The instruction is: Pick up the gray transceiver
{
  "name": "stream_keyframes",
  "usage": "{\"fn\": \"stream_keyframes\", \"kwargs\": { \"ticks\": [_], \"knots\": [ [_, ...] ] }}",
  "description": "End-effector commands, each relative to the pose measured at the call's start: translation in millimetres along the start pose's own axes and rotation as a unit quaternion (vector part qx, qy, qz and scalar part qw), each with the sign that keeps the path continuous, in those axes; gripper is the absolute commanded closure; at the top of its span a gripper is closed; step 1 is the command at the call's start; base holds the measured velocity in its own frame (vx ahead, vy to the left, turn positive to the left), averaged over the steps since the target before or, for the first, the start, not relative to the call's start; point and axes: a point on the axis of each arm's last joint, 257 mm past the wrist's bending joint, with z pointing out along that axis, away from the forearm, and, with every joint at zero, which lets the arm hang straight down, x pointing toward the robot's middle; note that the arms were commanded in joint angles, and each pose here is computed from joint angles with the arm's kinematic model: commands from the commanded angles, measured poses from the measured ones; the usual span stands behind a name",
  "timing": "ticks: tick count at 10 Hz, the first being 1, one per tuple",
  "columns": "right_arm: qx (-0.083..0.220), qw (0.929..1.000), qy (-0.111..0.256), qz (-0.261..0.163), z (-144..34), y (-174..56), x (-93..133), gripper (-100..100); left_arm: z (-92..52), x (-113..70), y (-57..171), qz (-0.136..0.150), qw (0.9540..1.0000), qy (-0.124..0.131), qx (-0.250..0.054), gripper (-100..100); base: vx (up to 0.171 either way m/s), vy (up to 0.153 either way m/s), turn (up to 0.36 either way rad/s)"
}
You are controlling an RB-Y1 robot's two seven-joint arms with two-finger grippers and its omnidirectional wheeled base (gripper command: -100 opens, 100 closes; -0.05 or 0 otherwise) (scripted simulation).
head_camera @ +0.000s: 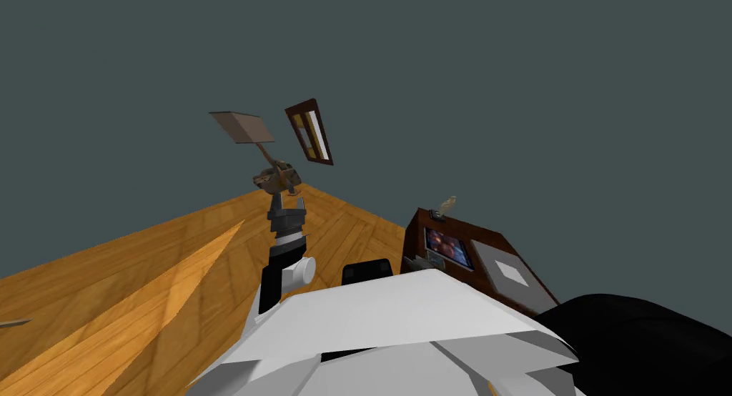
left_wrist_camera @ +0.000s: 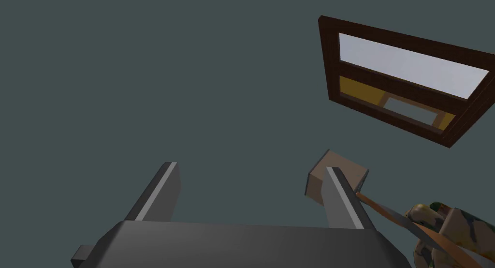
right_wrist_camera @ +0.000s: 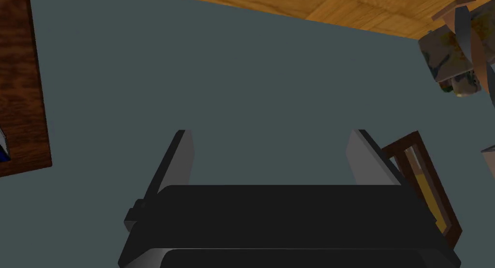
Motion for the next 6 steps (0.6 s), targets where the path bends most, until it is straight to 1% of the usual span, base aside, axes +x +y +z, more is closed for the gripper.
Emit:
{"fn": "stream_keyframes", "kwargs": {
  "ticks": [1,2,3,4,5,6],
  "knots": [
    [0.029,0.9977,0.052,-0.034,-15.7,-27,42,-100,0.0,0.0,0,0.000,1.0000,0.000,0.000,0,-0.005,-0.071,0.368],
    [0.032,0.9974,0.055,-0.034,-16.9,-30,45,-100,0.0,0.0,0,0.000,1.0000,0.000,0.000,0,-0.002,-0.057,0.293],
    [0.049,0.9933,0.089,-0.056,-30.2,-46,71,-100,0.0,-0.1,0,0.000,1.0000,0.000,0.000,0,-0.002,-0.053,0.437],
    [0.066,0.9874,0.122,-0.077,-45.4,-63,98,-100,0.0,0.0,0,0.000,1.0000,0.000,0.000,0,-0.005,-0.072,0.414],
    [0.066,0.9874,0.122,-0.077,-45.4,-63,98,-100,0.0,-0.1,0,0.000,1.0000,0.000,0.000,0,-0.003,-0.065,0.194],
    [0.079,0.9802,0.154,-0.096,-61.4,-77,121,-100,-0.1,-0.1,0,0.000,1.0000,0.000,0.000,0,-0.009,-0.064,0.390]
  ]
}}
